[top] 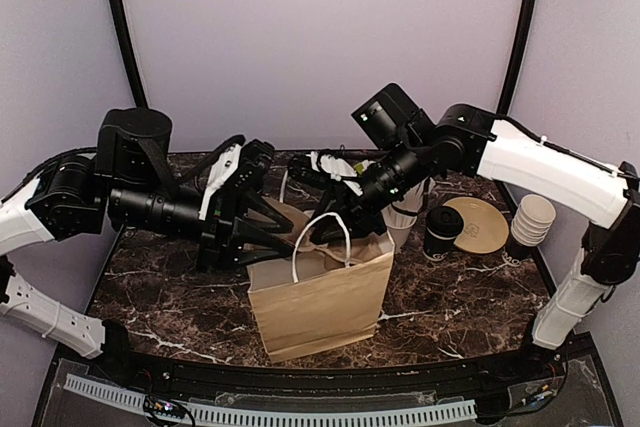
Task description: Pack the takeout coffee
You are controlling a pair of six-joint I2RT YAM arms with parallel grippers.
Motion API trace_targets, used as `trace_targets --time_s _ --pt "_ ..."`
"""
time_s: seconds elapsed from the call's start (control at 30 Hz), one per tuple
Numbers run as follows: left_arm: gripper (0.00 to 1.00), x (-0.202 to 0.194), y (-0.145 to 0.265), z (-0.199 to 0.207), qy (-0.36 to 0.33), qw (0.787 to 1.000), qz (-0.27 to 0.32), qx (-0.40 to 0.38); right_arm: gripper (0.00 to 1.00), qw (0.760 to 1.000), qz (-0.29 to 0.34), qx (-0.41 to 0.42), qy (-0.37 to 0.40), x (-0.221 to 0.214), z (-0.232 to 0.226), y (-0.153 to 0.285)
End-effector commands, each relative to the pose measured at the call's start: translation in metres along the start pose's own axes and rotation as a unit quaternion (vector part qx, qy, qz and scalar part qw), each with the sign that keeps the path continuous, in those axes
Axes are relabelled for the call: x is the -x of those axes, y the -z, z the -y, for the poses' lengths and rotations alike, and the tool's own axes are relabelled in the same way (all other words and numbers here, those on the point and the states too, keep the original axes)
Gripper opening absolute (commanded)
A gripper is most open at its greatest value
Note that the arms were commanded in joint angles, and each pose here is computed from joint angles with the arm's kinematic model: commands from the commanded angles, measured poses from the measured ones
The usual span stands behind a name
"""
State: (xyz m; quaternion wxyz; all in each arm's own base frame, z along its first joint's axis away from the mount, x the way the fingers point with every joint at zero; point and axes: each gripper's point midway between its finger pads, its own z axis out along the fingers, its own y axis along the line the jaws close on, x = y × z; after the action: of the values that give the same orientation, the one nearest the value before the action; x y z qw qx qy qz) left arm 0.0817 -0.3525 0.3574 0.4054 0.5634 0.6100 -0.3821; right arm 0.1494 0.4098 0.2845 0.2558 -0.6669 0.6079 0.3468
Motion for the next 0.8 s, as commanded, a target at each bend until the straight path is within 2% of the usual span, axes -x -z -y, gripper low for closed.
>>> trace_targets --time_s 0.0,0.13,0.3,0.47,0.57,0.77 --pt "0.42 0.028 0.033 0.0 -0.019 0.997 0.065 0.025 0.25 0.998 -0.046 -0.028 0.016 -0.018 -0.006 0.004" --pt "0.47 0.046 0.064 -0.005 -0.041 0.99 0.114 0.065 0.25 0.997 -0.067 -0.033 0.033 -0.024 -0.011 0.001" --pt "0.48 0.052 0.094 -0.019 -0.065 0.978 0.148 0.131 0.25 0.994 -0.092 -0.018 0.054 -0.032 -0.022 -0.001" --pt "0.5 0.057 0.124 -0.025 -0.072 0.963 0.19 0.175 0.25 0.994 -0.078 -0.005 0.077 -0.023 -0.033 0.004" --pt "0.51 0.053 0.132 -0.03 -0.069 0.958 0.197 0.195 0.25 0.994 -0.074 -0.001 0.085 -0.019 -0.036 0.008" --pt "0.52 0.048 0.142 -0.045 -0.052 0.95 0.19 0.242 0.25 0.989 -0.12 -0.004 0.084 -0.039 -0.029 -0.005"
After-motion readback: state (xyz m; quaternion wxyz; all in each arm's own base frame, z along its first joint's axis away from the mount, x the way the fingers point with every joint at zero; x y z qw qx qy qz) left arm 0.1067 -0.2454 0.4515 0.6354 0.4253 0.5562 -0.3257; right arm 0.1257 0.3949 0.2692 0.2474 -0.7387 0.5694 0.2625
